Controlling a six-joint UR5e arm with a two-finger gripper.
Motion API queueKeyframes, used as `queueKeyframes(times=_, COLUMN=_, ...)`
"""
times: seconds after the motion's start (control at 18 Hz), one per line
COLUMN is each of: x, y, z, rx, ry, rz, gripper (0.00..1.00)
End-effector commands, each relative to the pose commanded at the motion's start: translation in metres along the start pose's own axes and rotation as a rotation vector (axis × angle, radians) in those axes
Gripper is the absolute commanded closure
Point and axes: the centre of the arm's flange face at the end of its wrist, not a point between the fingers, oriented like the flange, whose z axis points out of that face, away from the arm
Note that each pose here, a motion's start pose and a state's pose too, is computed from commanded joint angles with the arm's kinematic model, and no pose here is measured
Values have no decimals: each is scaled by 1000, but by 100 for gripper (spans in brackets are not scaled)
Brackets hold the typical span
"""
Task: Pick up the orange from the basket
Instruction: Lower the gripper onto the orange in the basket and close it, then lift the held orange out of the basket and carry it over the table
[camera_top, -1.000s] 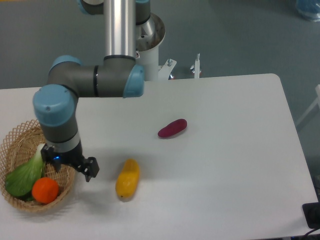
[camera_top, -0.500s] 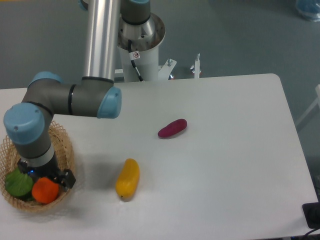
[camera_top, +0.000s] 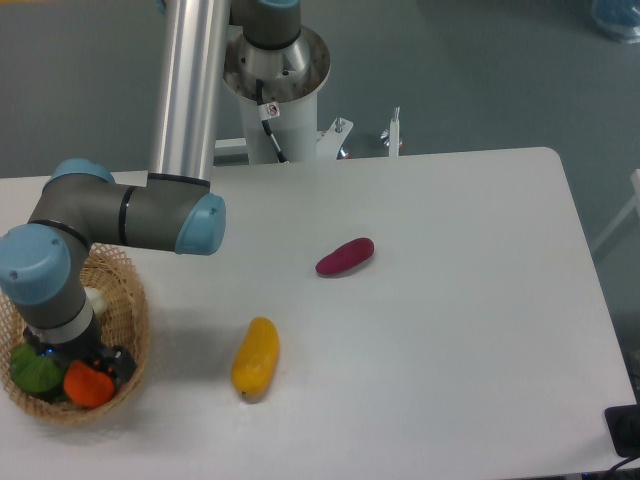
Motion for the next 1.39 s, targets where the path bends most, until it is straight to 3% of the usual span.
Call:
queueKeyframes(times=0.28, x=4, y=0, z=4, rx=-5, ry=2, rz=-11, gripper=23)
queueKeyframes(times=0.44, x=4, y=-1, z=0, rx=2, ry=2, rz=-18, gripper=45)
queueKeyframes(times=0.56, x=4, y=-1, z=-3, rx=6, ry=1, rz=-20, gripper=53)
queueKeyframes(times=1.0, x=-3, y=-5, z=-61, rx=91, ry=0, rz=-28, gripper=56)
queueKeyframes(times=1.39, x=-102, y=12, z=-97, rx=124, ry=-51, rz=-94, gripper=56)
